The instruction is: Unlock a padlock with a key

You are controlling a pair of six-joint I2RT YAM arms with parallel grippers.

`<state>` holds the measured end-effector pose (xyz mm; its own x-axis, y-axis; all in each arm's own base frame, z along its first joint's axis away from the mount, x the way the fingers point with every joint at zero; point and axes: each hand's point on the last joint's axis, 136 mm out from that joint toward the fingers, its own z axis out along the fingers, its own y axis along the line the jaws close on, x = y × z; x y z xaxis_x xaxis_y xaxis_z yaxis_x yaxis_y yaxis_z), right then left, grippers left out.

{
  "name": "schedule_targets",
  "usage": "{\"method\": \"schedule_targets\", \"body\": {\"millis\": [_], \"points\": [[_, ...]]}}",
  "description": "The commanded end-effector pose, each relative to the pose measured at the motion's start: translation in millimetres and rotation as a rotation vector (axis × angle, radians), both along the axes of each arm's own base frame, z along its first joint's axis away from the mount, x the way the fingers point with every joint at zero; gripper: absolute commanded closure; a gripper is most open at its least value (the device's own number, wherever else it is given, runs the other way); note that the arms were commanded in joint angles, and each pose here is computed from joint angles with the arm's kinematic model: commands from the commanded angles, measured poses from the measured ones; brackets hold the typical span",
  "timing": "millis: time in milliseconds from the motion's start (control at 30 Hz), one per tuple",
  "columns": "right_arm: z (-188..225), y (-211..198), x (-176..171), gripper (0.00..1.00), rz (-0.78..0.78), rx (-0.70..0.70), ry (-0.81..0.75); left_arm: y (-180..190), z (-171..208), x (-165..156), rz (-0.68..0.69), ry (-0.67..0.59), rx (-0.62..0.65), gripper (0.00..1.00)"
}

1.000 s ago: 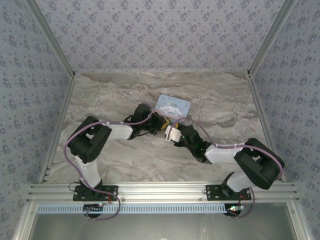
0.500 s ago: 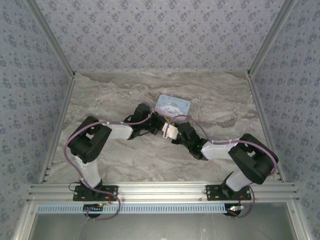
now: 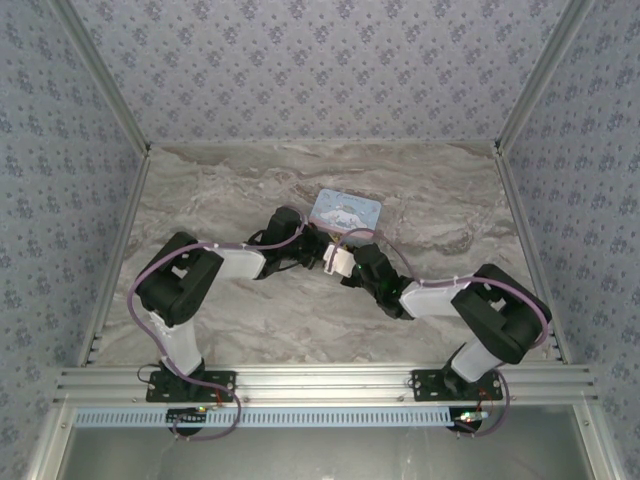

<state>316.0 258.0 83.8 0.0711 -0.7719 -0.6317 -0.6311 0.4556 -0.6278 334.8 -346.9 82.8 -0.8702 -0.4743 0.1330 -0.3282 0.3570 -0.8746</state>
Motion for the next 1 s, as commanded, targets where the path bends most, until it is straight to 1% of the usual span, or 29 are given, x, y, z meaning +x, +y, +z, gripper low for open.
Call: {"method": "schedule_targets", "body": {"millis": [0,167,400,733,833,967], "points": [[12.7,9.4,8.6,0.85,-0.02,0.061,-0.02,-13.2,25.8,3.6,-0.027,-0.052,-0.067,1.0],[14.5,8.6,10.7,0.89,-0.045,0.097,-0.019,-12.9,24.8,3.3,-0.027,-0.05,-0.066,1.0],[18.2,8.6,8.7,1.0,-0.068,0.154,0.001,-12.8,23.8,3.3,-0.026,-0.05,-0.066,1.0],[13.9,9.8,5.6,1.0,-0.074,0.164,0.026,-12.0,22.0,2.2,-0.024,-0.047,-0.066,1.0],[14.1,8.6,5.6,1.0,-0.097,0.192,0.048,-11.5,21.5,1.9,-0.023,-0.045,-0.066,1.0],[14.6,8.2,2.2,1.0,-0.144,0.283,0.131,-11.0,20.5,1.2,-0.022,-0.044,-0.064,1.0]]}}
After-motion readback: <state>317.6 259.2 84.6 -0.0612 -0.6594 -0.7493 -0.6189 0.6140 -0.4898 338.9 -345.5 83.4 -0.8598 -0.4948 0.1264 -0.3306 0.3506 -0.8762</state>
